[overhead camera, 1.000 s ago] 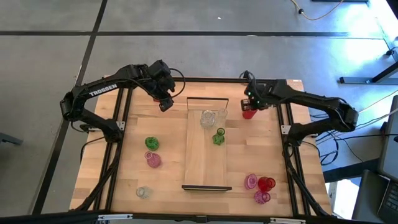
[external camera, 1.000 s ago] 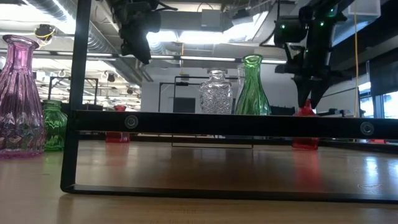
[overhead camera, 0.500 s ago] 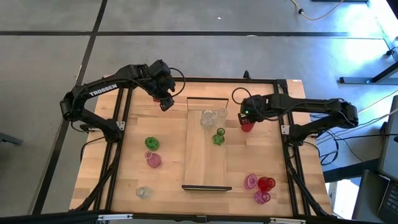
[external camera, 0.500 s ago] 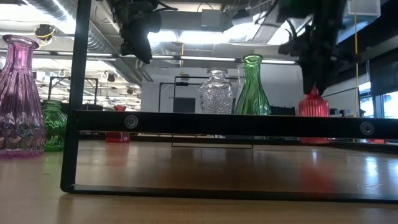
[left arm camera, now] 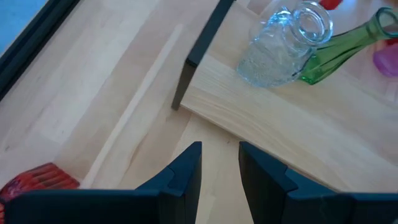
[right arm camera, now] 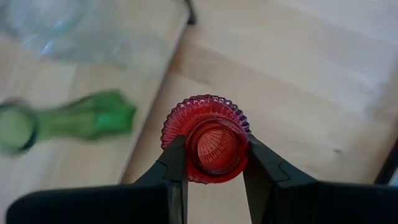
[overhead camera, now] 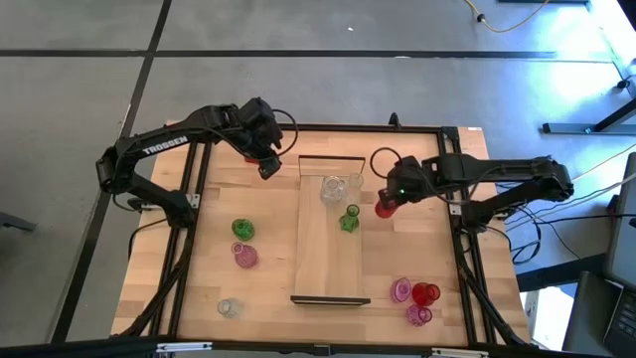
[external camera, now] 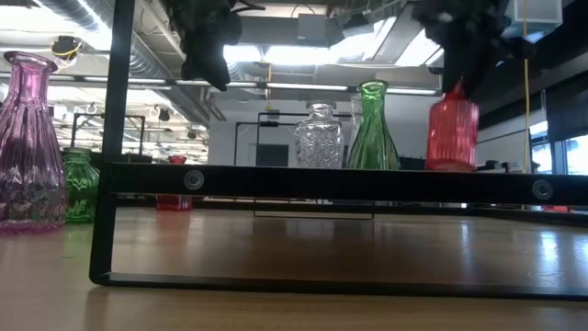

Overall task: Sort vases onto shelf
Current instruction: Put the top right red vase on the shelf

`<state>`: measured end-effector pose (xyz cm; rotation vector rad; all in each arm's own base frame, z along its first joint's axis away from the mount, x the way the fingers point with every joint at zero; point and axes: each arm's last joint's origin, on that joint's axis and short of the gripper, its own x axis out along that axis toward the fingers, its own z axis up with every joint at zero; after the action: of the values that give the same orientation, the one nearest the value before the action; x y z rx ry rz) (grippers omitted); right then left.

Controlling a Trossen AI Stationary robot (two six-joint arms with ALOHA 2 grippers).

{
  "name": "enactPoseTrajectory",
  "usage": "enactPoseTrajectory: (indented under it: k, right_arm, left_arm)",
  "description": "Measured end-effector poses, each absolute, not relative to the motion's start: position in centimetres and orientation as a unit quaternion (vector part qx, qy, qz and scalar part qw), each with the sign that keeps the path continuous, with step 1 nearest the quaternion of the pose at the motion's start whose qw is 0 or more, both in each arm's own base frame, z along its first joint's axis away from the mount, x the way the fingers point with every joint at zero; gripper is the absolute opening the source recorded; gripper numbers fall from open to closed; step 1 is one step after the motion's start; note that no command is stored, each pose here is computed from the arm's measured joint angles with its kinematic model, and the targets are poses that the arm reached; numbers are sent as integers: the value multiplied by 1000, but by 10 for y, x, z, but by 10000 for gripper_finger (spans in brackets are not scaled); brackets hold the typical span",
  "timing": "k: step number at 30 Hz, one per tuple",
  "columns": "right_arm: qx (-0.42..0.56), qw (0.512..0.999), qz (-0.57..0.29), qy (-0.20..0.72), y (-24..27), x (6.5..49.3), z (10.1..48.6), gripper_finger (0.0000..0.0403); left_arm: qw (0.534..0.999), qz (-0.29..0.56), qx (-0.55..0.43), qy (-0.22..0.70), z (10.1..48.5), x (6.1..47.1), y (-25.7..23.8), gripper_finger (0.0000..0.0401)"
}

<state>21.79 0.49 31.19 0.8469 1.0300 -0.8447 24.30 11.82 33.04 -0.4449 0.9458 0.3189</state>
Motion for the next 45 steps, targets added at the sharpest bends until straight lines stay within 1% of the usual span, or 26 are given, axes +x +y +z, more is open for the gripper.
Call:
enactPoseTrajectory:
  k: [10, 14, 17, 23, 27, 33, 39, 42, 45]
  right_arm:
    - [343, 756, -241, 503, 57, 218, 320, 78]
    - [323, 797, -168, 482, 79, 222, 324, 78]
    - [295, 828, -130, 459, 91, 229, 325, 78]
    - [240, 849, -135, 451, 95, 243, 315, 78]
    - [202, 866, -105, 444, 101, 257, 309, 78]
    - [160, 864, -89, 469, 106, 267, 296, 78]
    - [121, 872, -72, 469, 108, 276, 289, 78]
    - [112, 868, -68, 479, 107, 280, 283, 78]
    - [91, 869, -65, 482, 106, 285, 278, 87]
  left_arm:
    - [857, 156, -192, 452, 331, 248, 110, 101]
    - [858, 156, -191, 450, 331, 248, 110, 101]
    - [858, 157, -192, 450, 331, 248, 110, 101]
    - [855, 162, -202, 449, 331, 248, 110, 101]
    - [855, 160, -204, 449, 331, 248, 109, 101]
    - [856, 154, -202, 450, 331, 249, 106, 101]
    - [857, 152, -200, 451, 331, 250, 105, 101]
    - [857, 151, -198, 451, 331, 250, 106, 101]
    - [857, 151, -197, 451, 331, 250, 106, 101]
